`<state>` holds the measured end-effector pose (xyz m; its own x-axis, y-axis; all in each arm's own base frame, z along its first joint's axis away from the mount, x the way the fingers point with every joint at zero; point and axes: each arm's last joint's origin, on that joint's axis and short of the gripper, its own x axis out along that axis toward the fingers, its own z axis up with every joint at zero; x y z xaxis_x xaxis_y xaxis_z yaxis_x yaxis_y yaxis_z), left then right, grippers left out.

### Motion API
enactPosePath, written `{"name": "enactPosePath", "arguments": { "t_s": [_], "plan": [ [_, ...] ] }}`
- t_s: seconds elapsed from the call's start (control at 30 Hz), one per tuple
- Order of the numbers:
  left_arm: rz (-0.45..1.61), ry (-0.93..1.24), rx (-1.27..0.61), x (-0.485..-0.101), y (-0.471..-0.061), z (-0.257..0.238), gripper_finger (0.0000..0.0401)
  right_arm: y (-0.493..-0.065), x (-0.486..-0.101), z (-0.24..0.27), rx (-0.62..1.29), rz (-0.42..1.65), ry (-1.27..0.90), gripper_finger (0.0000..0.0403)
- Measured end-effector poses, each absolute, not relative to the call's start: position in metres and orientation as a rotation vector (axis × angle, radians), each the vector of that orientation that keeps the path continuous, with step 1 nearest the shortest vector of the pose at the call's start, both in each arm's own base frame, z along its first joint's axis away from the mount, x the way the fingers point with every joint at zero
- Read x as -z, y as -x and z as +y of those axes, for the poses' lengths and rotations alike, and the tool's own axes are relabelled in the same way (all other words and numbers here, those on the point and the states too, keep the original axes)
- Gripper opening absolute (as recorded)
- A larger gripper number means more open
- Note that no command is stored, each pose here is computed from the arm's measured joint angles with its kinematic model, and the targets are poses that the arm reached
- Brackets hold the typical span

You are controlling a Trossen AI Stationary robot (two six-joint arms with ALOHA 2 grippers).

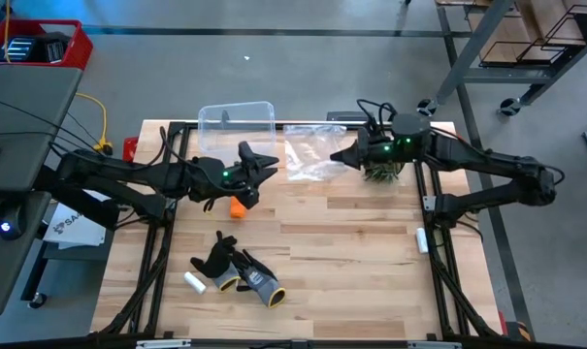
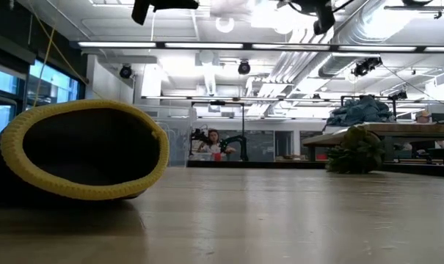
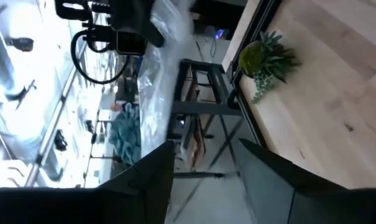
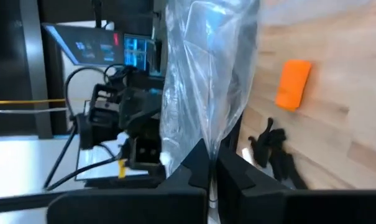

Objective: Roll bandage
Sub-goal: Put the rolled orange bandage into the transparent zip bag

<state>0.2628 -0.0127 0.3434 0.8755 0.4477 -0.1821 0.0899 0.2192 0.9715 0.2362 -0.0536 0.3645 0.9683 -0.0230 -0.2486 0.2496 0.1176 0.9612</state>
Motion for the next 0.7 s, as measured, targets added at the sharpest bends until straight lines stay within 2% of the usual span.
{"name": "enactPosePath", "arguments": {
  "t_s": [0.37, 0.7],
  "plan": [
    [0.397, -1.385, -0.224, -0.347, -0.263, -0.028, 0.0175, -0.248, -0.354, -0.034, 0.221, 0.288, -1.503, 0.0000],
    [0.423, -1.398, -0.201, -0.340, -0.269, -0.032, 0.0175, -0.269, -0.350, -0.020, 0.120, 0.286, -1.539, 0.0000]
  ]
}}
